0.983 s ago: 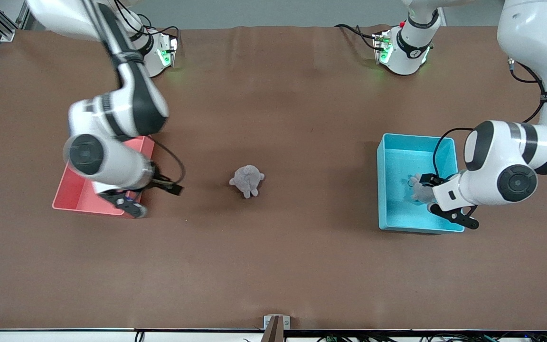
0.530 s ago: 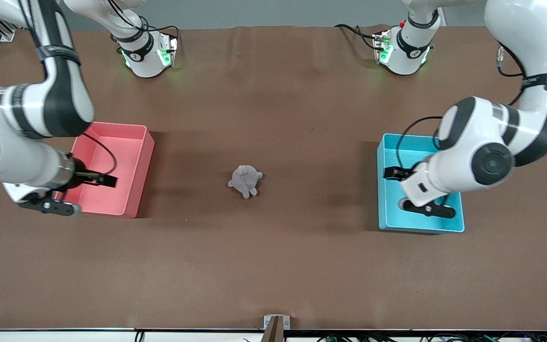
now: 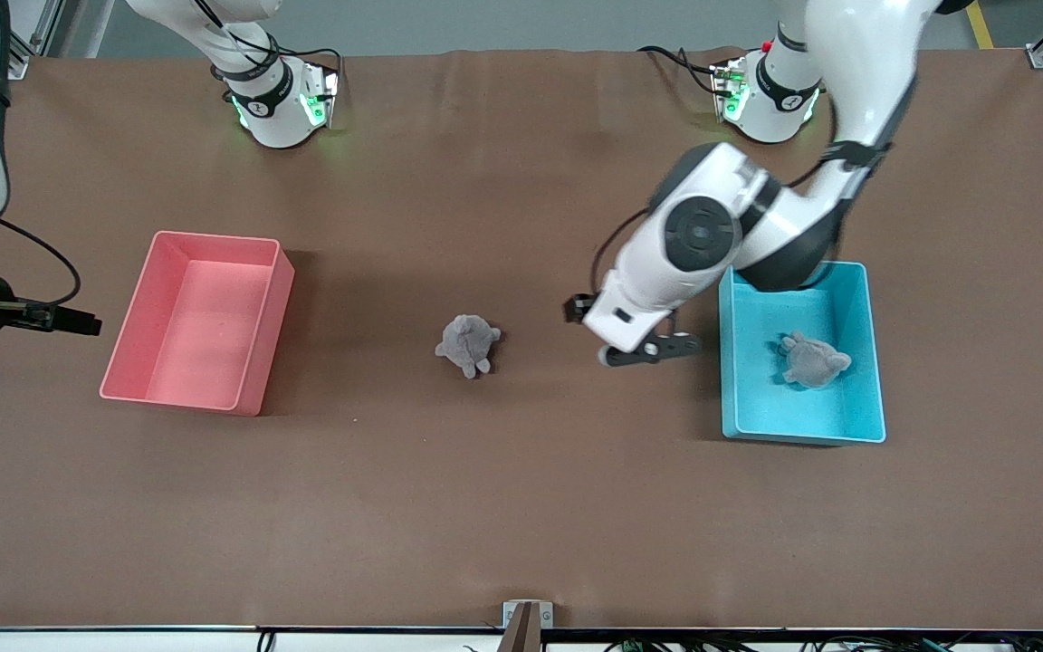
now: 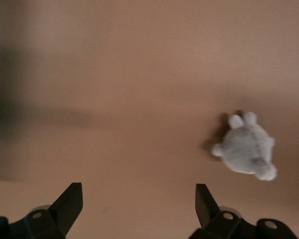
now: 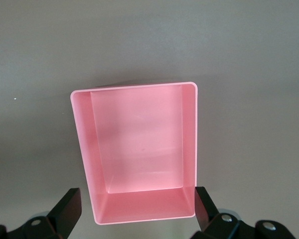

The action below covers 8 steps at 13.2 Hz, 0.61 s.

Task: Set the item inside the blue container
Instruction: 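Grasp the second plush with the left gripper while the right arm withdraws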

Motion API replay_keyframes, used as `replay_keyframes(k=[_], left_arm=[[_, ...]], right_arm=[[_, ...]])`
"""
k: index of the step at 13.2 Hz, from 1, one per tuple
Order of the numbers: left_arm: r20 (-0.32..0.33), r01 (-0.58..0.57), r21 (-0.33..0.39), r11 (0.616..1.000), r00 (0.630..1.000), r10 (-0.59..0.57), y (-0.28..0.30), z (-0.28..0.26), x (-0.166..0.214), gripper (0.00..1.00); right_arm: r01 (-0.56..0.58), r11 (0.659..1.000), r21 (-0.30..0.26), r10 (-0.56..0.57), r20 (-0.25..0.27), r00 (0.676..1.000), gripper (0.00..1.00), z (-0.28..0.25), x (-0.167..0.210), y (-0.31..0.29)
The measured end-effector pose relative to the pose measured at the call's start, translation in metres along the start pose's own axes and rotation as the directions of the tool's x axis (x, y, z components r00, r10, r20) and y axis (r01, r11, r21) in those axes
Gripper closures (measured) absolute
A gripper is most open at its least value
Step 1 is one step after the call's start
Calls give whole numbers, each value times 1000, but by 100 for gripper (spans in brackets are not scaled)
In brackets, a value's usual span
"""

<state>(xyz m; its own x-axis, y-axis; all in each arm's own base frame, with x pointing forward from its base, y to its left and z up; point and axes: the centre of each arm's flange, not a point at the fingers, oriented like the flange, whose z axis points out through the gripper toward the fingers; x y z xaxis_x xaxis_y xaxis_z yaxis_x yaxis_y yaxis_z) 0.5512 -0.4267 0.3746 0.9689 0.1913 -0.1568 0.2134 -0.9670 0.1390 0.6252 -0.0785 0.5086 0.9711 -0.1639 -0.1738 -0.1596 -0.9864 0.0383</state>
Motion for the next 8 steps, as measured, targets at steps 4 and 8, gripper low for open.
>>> replay_keyframes(k=[4,8], left_arm=[[-14,90,-159,983,995,-94,60,76,-30,0],[-3,152,-248,957,987,-158,76,117,-33,0]], right_arm=[[-1,1000,1,1,0,1000,0,0,0,0],[26,1000,3,-26,-33,999,0,-15,0,-15]])
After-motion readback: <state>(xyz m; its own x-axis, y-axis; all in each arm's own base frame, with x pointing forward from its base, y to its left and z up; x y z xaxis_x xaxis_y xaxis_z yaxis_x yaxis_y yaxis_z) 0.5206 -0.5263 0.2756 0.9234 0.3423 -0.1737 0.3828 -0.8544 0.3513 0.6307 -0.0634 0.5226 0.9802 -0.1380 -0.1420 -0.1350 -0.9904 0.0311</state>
